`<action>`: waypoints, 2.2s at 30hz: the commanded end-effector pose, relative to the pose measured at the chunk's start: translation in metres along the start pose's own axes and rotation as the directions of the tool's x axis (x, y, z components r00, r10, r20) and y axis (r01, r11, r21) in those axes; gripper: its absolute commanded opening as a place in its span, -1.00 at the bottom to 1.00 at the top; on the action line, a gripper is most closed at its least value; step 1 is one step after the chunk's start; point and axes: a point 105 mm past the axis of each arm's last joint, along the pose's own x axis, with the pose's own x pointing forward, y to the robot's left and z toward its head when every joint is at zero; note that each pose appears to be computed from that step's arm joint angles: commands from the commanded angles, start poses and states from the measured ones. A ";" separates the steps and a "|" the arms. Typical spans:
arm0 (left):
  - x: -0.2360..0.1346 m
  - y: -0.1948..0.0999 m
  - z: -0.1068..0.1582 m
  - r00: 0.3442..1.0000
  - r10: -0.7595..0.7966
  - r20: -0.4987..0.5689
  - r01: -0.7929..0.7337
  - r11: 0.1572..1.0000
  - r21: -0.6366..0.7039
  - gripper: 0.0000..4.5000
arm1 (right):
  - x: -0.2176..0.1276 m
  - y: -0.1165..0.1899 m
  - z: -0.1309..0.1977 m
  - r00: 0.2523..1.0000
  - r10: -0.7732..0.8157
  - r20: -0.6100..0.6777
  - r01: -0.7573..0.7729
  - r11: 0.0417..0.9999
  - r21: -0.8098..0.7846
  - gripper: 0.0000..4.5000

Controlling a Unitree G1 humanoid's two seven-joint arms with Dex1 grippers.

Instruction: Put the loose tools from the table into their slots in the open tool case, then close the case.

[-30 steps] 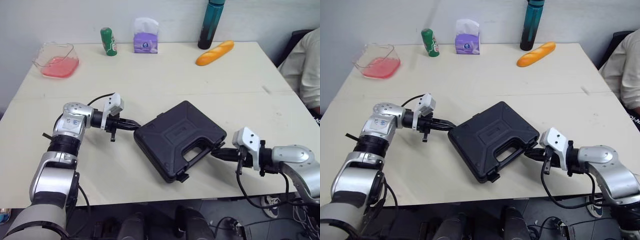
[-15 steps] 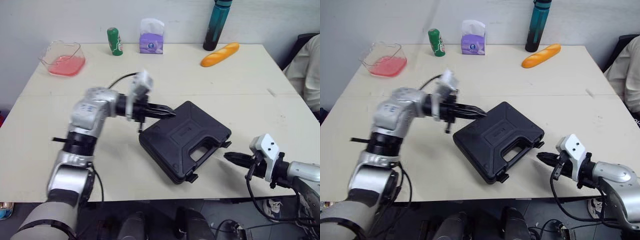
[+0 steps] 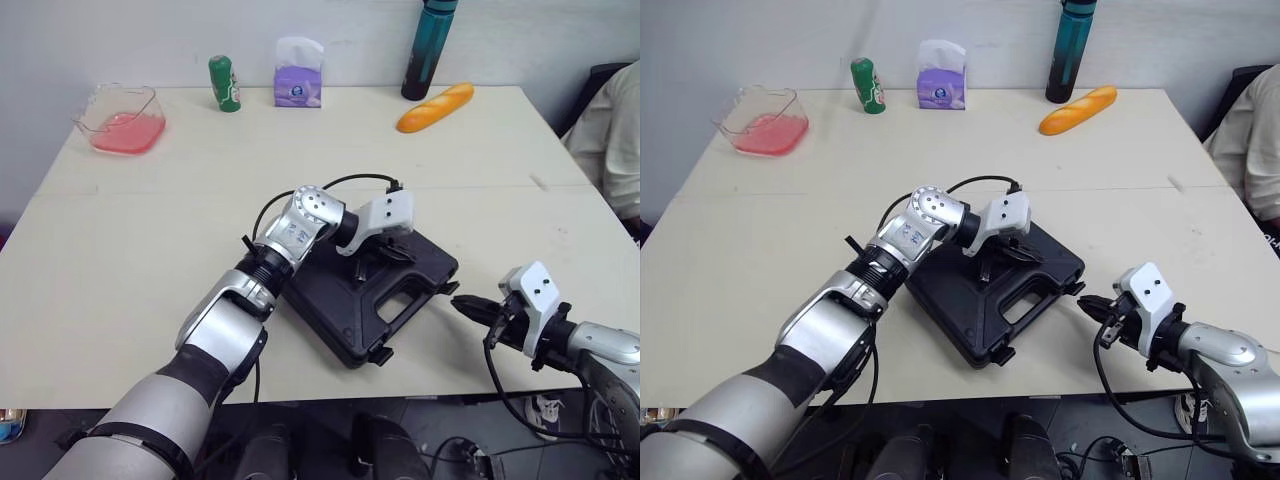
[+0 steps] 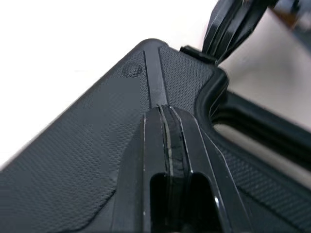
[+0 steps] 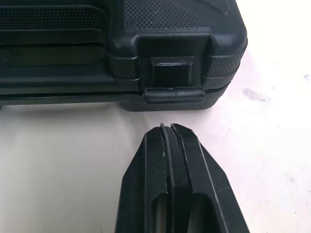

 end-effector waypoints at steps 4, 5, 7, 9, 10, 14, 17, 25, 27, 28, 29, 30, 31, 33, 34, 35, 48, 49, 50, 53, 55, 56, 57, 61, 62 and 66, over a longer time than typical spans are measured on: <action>0.015 -0.024 -0.049 0.978 -0.084 -0.189 0.087 0.996 0.011 -0.98 | 0.011 0.005 0.031 0.996 0.024 0.080 -0.019 0.997 -0.069 -1.00; 0.016 -0.026 -0.051 0.977 -0.091 -0.195 0.095 0.995 0.015 -0.98 | 0.014 0.006 0.034 0.996 0.030 0.085 -0.023 0.996 -0.081 -1.00; 0.019 -0.030 -0.052 0.975 -0.102 -0.198 0.107 0.994 0.018 -0.98 | 0.019 0.006 0.042 0.994 0.043 0.096 -0.033 0.994 -0.102 -1.00; 0.021 -0.032 -0.052 0.974 -0.108 -0.198 0.115 0.993 0.021 -0.98 | 0.022 0.007 0.047 0.993 0.055 0.104 -0.042 0.992 -0.117 -1.00; 0.022 -0.033 -0.052 0.974 -0.111 -0.198 0.118 0.993 0.026 -0.98 | 0.023 0.008 0.051 0.992 0.061 0.109 -0.047 0.991 -0.122 -1.00; 0.026 -0.035 -0.050 0.976 -0.114 -0.185 0.120 0.993 0.022 -0.98 | 0.027 0.009 0.061 0.989 0.075 0.125 -0.058 0.989 -0.137 -1.00; 0.023 -0.033 -0.048 0.978 -0.108 -0.179 0.113 0.993 0.021 -0.98 | 0.027 0.010 0.062 0.989 0.087 0.116 -0.071 0.988 -0.137 -1.00; -0.052 -0.026 0.021 0.974 -0.126 0.187 0.135 0.990 -0.034 -0.98 | -0.001 0.043 0.041 0.973 0.230 -0.017 -0.230 0.963 -0.142 -1.00; -0.077 -0.047 0.032 0.950 -0.204 0.235 0.215 0.976 -0.023 -0.98 | -0.006 0.061 0.041 0.956 0.292 -0.011 -0.291 0.950 -0.115 -1.00; -0.087 -0.060 0.032 0.938 -0.252 0.237 0.263 0.965 -0.015 -0.98 | -0.008 0.070 0.040 0.948 0.319 -0.007 -0.318 0.943 -0.098 -1.00; -0.094 -0.073 0.029 0.931 -0.292 0.219 0.303 0.953 -0.015 -0.98 | -0.009 0.079 0.038 0.936 0.351 -0.011 -0.351 0.933 -0.085 -1.00; -0.098 -0.082 0.026 0.927 -0.316 0.202 0.327 0.945 -0.020 -0.98 | -0.009 0.087 0.036 0.926 0.376 -0.016 -0.376 0.923 -0.075 -1.00; -0.102 -0.090 0.022 0.924 -0.335 0.183 0.346 0.938 -0.028 -0.98 | -0.009 0.096 0.033 0.914 0.405 -0.026 -0.406 0.912 -0.062 -1.00; -0.100 -0.098 0.013 0.935 -0.325 0.143 0.337 0.939 -0.064 -0.98 | -0.006 0.111 0.023 0.891 0.451 -0.050 -0.453 0.891 -0.039 -1.00; -0.097 -0.099 0.011 0.940 -0.316 0.131 0.328 0.942 -0.073 -0.98 | -0.005 0.115 0.019 0.885 0.462 -0.058 -0.464 0.885 -0.033 -1.00; -0.095 -0.099 0.009 0.943 -0.308 0.125 0.319 0.944 -0.080 -0.98 | -0.003 0.116 0.017 0.883 0.466 -0.064 -0.468 0.883 -0.030 -1.00; -0.061 -0.104 -0.040 0.944 -0.290 -0.155 0.295 0.955 0.009 -0.98 | 0.011 0.121 0.016 0.869 0.493 -0.038 -0.494 0.869 -0.019 -1.00; -0.061 -0.106 -0.045 0.938 -0.299 -0.177 0.307 0.951 0.023 -0.98 | 0.013 0.121 0.018 0.869 0.494 -0.029 -0.494 0.869 -0.023 -1.00; -0.060 -0.108 -0.047 0.933 -0.307 -0.190 0.318 0.948 0.030 -0.98 | 0.015 0.122 0.022 0.870 0.492 -0.016 -0.492 0.870 -0.037 -1.00; -0.060 -0.117 -0.054 0.912 -0.344 -0.224 0.366 0.929 0.060 -0.98 | 0.029 0.119 0.041 0.888 0.456 0.062 -0.452 0.890 -0.060 -1.00; -0.058 -0.123 -0.058 0.904 -0.354 -0.239 0.381 0.922 0.073 -0.98 | 0.034 0.118 0.050 0.890 0.445 0.102 -0.443 0.896 -0.041 -1.00; -0.057 -0.125 -0.058 0.903 -0.359 -0.234 0.384 0.921 0.067 -0.98 | 0.035 0.117 0.052 0.890 0.444 0.108 -0.443 0.896 -0.035 -1.00; -0.056 -0.126 -0.057 0.905 -0.363 -0.223 0.384 0.921 0.061 -0.98 | 0.035 0.117 0.052 0.890 0.444 0.103 -0.443 0.896 -0.033 -1.00; -0.058 -0.117 -0.052 0.934 -0.318 -0.163 0.326 0.945 0.026 -0.98 | 0.019 0.116 0.047 0.884 0.463 0.063 -0.459 0.886 -0.069 -1.00; -0.061 -0.112 -0.051 0.945 -0.297 -0.138 0.299 0.954 0.000 -0.98 | 0.016 0.114 0.048 0.892 0.447 0.065 -0.443 0.894 -0.071 -1.00; -0.104 -0.104 -0.025 0.963 -0.218 0.156 0.250 0.940 -0.232 -0.44 | -0.010 0.077 0.054 0.944 0.321 0.070 -0.317 0.946 -0.060 -0.71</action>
